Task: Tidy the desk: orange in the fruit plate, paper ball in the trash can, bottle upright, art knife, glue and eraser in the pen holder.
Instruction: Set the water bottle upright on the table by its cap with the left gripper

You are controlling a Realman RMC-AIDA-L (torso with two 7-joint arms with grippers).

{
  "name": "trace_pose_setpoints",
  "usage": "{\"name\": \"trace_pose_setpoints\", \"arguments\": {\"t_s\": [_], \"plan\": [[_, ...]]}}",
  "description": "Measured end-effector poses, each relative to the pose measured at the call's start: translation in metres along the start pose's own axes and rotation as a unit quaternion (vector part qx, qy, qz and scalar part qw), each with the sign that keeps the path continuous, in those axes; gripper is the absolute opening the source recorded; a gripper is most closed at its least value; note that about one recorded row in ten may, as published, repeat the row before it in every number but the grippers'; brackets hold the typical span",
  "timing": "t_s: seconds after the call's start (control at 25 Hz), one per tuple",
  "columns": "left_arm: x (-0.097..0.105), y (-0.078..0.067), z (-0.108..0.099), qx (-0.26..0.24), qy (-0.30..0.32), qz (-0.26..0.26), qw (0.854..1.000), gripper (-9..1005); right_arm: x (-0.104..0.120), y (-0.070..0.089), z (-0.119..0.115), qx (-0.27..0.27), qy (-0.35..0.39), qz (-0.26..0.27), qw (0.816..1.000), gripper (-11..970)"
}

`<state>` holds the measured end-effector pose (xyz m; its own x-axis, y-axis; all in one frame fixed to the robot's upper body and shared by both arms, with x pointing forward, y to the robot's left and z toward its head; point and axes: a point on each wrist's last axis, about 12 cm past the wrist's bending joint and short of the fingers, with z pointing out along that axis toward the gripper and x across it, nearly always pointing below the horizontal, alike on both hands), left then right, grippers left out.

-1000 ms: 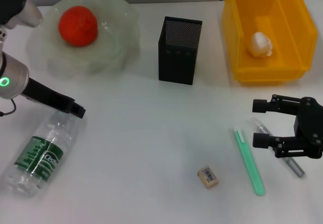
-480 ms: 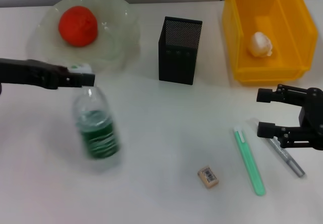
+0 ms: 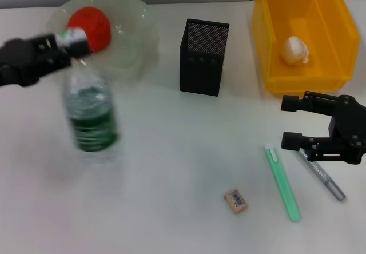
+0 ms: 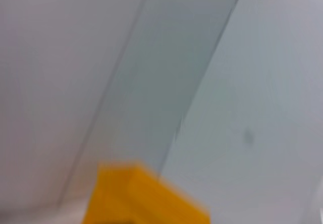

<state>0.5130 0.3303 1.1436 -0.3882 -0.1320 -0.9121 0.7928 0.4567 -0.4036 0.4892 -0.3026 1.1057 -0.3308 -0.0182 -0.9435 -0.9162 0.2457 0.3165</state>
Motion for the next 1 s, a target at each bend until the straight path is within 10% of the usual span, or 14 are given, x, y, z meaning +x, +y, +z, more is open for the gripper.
{"name": "trace_pose_setpoints", "arguments": {"t_s": [0.28,0.68,1.0], "plan": [[0.048,-0.002,-0.009,-0.008,-0.136,0.078,0.988,478,0.001,-0.003,0.010,-0.008,-0.022,0.019,1.000,852],[0.093,-0.013,0.010,-0.066,-0.162,0.213,0.961,492,0.005,-0.009,0.034,-0.011,-0.051,0.043,0.998,853],[0.101,-0.004,0.022,-0.128,-0.160,0.221,0.953,503,0.018,-0.014,0.049,0.011,-0.054,0.059,0.997,852]]}}
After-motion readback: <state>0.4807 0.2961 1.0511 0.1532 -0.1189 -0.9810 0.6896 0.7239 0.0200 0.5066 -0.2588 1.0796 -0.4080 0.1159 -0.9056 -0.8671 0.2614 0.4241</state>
